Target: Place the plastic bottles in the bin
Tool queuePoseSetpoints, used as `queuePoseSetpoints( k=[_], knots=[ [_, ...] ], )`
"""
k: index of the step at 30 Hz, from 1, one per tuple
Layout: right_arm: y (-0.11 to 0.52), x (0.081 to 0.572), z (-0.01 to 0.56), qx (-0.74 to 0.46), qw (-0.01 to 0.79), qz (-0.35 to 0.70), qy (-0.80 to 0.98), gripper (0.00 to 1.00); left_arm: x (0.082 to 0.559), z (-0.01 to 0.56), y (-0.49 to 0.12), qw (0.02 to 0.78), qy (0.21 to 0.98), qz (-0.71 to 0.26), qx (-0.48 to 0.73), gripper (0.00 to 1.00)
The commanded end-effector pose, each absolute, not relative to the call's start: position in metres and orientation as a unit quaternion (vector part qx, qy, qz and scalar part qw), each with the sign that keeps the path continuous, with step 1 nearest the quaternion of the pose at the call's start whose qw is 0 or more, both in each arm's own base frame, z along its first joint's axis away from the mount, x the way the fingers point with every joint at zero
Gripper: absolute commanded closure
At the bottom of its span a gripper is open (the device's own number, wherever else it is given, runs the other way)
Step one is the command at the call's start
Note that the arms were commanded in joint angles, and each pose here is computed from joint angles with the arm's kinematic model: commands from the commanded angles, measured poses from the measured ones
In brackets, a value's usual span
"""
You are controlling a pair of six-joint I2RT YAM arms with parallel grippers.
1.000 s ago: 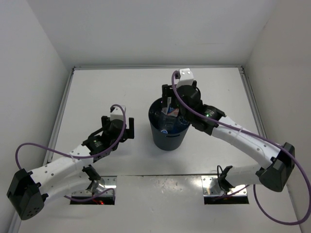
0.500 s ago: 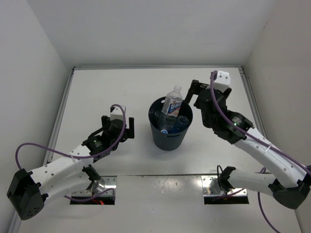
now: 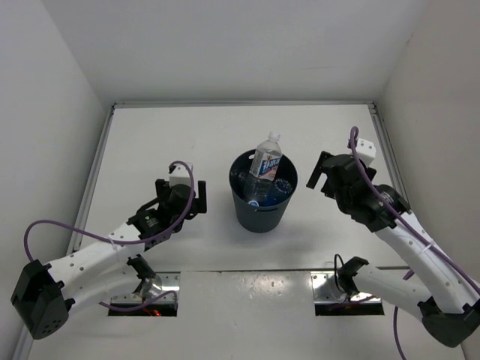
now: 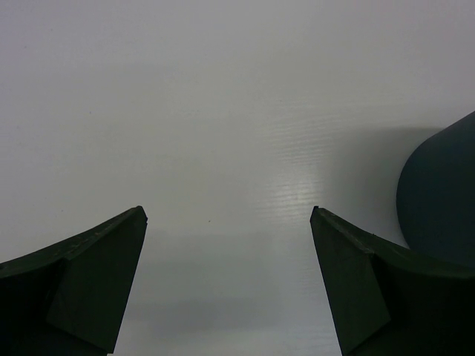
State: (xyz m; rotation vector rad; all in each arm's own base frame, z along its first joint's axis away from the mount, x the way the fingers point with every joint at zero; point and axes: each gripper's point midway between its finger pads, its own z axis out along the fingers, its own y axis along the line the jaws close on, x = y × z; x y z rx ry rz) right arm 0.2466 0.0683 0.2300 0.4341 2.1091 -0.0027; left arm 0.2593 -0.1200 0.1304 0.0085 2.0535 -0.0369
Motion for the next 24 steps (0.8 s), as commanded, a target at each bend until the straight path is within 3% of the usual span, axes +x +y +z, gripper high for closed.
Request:
queuePoseSetpoints(
  k=[1,12,19,24],
  knots=[
    [0.076,0.224,0.21,0.172,0.416,0.037,0.892,0.0,0.263,0.138,-0.124,0.532,0.846,-0.024,-0.013,0.01],
    [0.067,0.201,0.186,0.181,0.373,0.053,0.908,0.0,0.261,0.164,-0.109,0.594,0.802,-0.043,-0.039,0.01],
    [0.058,0.198,0.167,0.207,0.357,0.025,0.911,0.0,0.263,0.161,-0.107,0.59,0.807,-0.016,-0.014,0.01],
    [0.061,0.2,0.145,0.215,0.317,0.015,0.924,0.0,0.269,0.152,-0.139,0.589,0.803,-0.058,0.068,0.01]
  ],
)
